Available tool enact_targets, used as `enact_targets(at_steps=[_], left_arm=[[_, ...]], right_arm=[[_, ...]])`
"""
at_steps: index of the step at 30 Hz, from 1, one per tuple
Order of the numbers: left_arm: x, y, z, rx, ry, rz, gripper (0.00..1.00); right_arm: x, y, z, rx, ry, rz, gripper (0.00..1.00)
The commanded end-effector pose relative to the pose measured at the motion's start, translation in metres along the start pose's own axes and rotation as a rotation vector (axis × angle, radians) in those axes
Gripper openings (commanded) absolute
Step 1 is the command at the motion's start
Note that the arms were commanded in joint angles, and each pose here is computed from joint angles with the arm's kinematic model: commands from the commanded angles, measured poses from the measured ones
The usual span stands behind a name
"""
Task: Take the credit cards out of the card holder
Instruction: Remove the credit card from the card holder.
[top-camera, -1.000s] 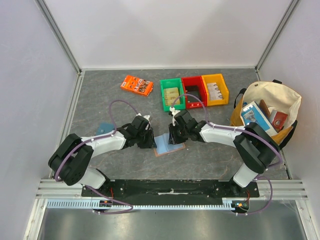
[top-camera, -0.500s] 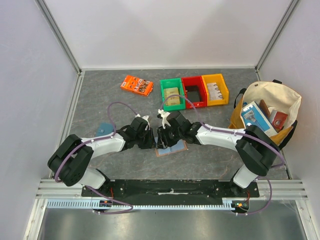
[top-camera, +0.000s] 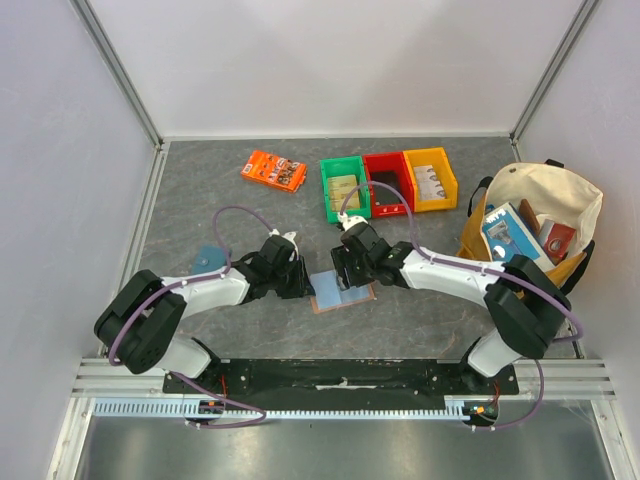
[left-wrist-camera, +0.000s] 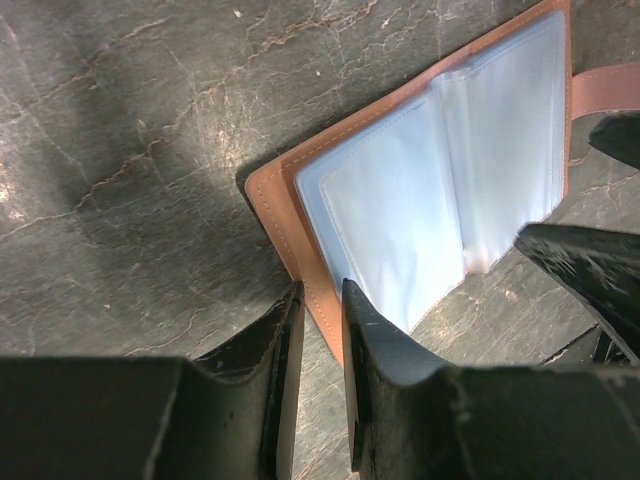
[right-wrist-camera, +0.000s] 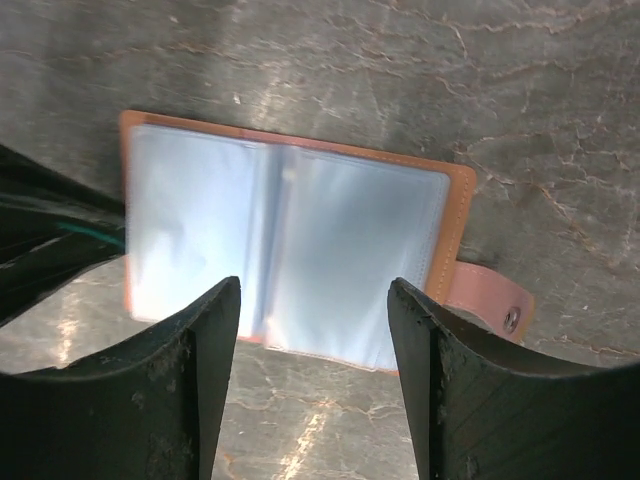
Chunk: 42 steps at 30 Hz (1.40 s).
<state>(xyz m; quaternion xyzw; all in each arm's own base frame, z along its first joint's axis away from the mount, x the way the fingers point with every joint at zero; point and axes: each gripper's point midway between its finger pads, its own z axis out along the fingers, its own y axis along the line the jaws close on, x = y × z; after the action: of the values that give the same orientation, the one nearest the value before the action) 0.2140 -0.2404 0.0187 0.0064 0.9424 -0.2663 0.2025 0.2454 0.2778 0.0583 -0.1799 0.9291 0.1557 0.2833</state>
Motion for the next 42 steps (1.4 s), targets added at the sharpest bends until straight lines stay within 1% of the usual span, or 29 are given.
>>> enact_targets(at_steps=[1,8,11,14,18,21,24,28,30,32,34,35,37,40,42], left_arm=[[0.019,0.016,0.000,-0.056,0.043,-0.022,0.28],[0.020,0.016,-0.001,-0.055,0.046,-0.026,0.28],[0.020,0.015,-0.001,-0.051,0.048,-0.027,0.27],[0.021,0.014,0.000,-0.043,0.051,-0.029,0.27],[0.021,0.011,0.001,-0.028,0.057,-0.037,0.27],[0.022,0.011,0.001,-0.027,0.055,-0.039,0.27],[0.023,0.012,0.001,-0.030,0.055,-0.042,0.26],[0.022,0.013,0.002,-0.029,0.051,-0.050,0.26],[0.023,0.013,0.002,-0.028,0.052,-0.054,0.26],[0.023,0.013,0.002,-0.030,0.051,-0.057,0.26],[0.023,0.014,0.001,-0.032,0.049,-0.058,0.26],[0.024,0.014,0.001,-0.034,0.049,-0.060,0.26],[0.023,0.014,0.001,-0.033,0.046,-0.059,0.26],[0.023,0.014,0.001,-0.031,0.043,-0.057,0.26],[0.023,0.014,0.001,-0.033,0.046,-0.059,0.26]], right_arm=[[0.014,-0.019,0.013,0.099,0.031,0.025,0.69],[0.030,-0.025,0.025,0.128,0.075,0.038,0.72],[0.035,-0.017,0.027,0.080,0.092,0.042,0.71],[0.038,-0.004,0.029,0.008,0.110,0.053,0.64],[0.040,0.020,0.032,-0.117,0.130,0.069,0.49],[0.030,0.036,0.029,-0.198,0.109,0.067,0.40],[0.011,0.059,0.020,-0.297,0.067,0.052,0.35],[-0.010,0.095,0.001,-0.423,0.021,-0.042,0.34],[-0.013,0.111,-0.008,-0.475,0.019,-0.096,0.35],[-0.016,0.111,-0.013,-0.445,0.016,-0.128,0.40],[-0.020,0.087,-0.013,-0.313,-0.011,-0.118,0.48],[-0.020,0.069,-0.011,-0.230,-0.023,-0.101,0.52],[-0.019,0.034,-0.011,-0.104,-0.031,-0.038,0.61],[-0.013,-0.012,-0.012,0.044,-0.043,0.038,0.72],[-0.007,-0.031,-0.011,0.093,-0.036,0.065,0.77]])
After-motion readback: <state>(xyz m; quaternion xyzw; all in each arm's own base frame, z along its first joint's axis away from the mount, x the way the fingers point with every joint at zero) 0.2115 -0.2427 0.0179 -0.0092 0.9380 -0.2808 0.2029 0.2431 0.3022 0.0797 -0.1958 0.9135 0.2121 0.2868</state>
